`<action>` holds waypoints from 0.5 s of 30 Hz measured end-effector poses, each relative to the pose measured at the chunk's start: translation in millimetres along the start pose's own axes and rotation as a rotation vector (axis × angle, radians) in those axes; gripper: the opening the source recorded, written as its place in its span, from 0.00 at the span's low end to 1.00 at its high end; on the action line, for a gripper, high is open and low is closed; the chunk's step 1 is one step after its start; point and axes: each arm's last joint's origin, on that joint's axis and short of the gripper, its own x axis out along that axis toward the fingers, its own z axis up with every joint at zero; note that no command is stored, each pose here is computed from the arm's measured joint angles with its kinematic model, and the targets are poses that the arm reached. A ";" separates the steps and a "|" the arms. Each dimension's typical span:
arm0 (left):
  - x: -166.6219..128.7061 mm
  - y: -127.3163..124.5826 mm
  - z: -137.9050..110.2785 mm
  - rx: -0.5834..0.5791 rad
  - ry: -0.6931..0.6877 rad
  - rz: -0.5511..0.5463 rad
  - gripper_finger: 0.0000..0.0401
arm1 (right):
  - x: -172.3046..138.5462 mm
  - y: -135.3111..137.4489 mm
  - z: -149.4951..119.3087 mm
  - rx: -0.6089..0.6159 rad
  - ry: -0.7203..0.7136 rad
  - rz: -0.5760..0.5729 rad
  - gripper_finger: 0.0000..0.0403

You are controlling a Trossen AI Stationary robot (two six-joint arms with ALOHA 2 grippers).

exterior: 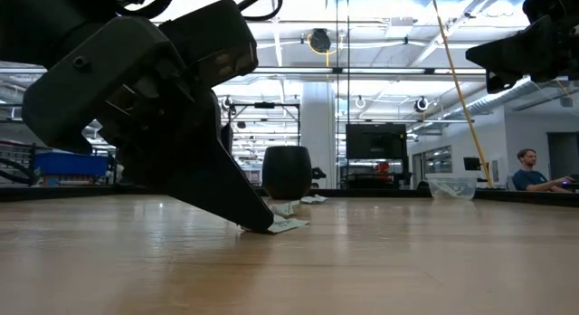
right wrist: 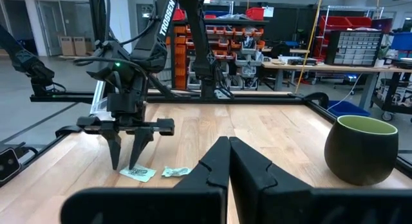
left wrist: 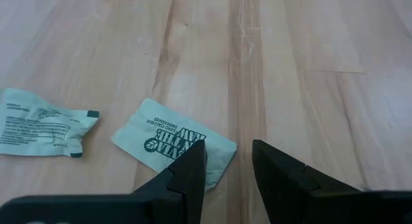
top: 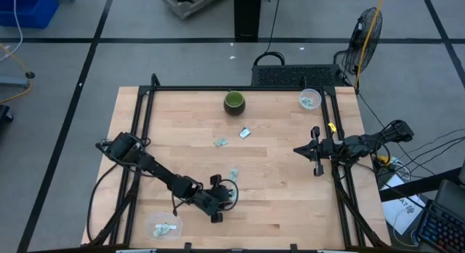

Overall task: Pick and place items into bin
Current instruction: Put the stevia packet into the bottom transparent bin

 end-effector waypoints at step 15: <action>0.1 1.1 -1.8 0.010 0.012 0.018 0.09 | 0.0 0.0 0.0 0.000 0.000 0.000 0.00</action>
